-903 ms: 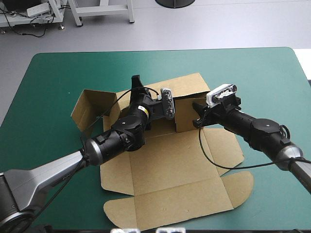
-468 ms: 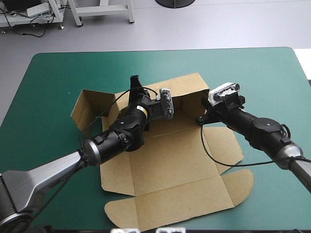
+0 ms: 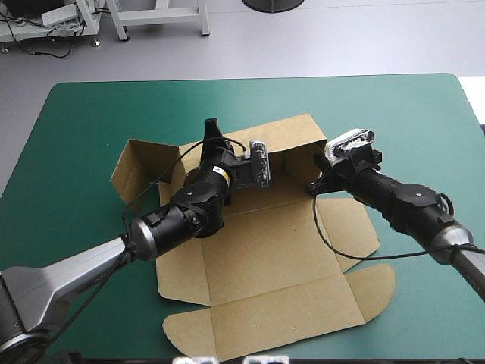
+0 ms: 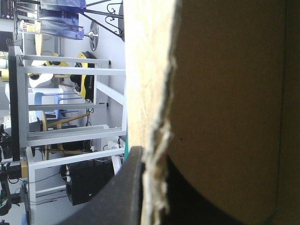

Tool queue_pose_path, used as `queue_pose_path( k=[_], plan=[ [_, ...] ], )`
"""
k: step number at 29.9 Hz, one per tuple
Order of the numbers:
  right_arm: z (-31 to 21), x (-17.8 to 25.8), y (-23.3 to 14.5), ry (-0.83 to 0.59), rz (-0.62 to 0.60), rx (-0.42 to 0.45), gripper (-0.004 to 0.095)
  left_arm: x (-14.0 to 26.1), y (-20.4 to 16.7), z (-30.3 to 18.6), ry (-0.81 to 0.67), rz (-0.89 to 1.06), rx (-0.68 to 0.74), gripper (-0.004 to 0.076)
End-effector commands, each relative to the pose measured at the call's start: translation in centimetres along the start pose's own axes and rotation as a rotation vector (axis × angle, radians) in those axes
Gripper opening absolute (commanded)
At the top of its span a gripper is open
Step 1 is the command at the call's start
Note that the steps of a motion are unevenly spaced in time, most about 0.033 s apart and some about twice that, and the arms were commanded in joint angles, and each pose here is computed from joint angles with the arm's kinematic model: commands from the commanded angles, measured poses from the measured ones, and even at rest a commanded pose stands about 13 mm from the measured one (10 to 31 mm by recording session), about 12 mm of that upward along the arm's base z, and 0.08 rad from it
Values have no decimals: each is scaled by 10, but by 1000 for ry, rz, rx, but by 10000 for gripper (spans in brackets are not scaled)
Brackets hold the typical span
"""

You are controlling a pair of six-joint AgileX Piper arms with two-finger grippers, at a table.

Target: Fold the box

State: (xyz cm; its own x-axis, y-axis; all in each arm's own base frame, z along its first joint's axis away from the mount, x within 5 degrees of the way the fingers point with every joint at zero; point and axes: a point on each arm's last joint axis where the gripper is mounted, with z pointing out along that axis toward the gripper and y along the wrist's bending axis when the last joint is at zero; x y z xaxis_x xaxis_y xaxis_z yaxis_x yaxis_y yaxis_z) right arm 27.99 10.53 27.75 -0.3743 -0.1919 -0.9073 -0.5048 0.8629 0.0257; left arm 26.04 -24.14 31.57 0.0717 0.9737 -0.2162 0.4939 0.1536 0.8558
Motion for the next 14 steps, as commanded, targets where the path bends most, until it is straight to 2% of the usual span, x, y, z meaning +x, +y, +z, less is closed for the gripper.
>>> queue_pose_path(
  k=[1,5,10,14],
  plan=[
    [-8,-17,14,-69,-15,-129,-24,-13,4,-13,-136,-57,18,18],
    [-8,-17,13,-67,-8,-118,-23,-12,10,-24,-157,-55,0,120],
    [-8,-16,11,-62,5,-98,-23,-14,17,-51,-199,-111,5,336],
    [-7,-16,11,-58,14,-93,-23,-16,22,-79,-256,-159,7,363]
  ],
)
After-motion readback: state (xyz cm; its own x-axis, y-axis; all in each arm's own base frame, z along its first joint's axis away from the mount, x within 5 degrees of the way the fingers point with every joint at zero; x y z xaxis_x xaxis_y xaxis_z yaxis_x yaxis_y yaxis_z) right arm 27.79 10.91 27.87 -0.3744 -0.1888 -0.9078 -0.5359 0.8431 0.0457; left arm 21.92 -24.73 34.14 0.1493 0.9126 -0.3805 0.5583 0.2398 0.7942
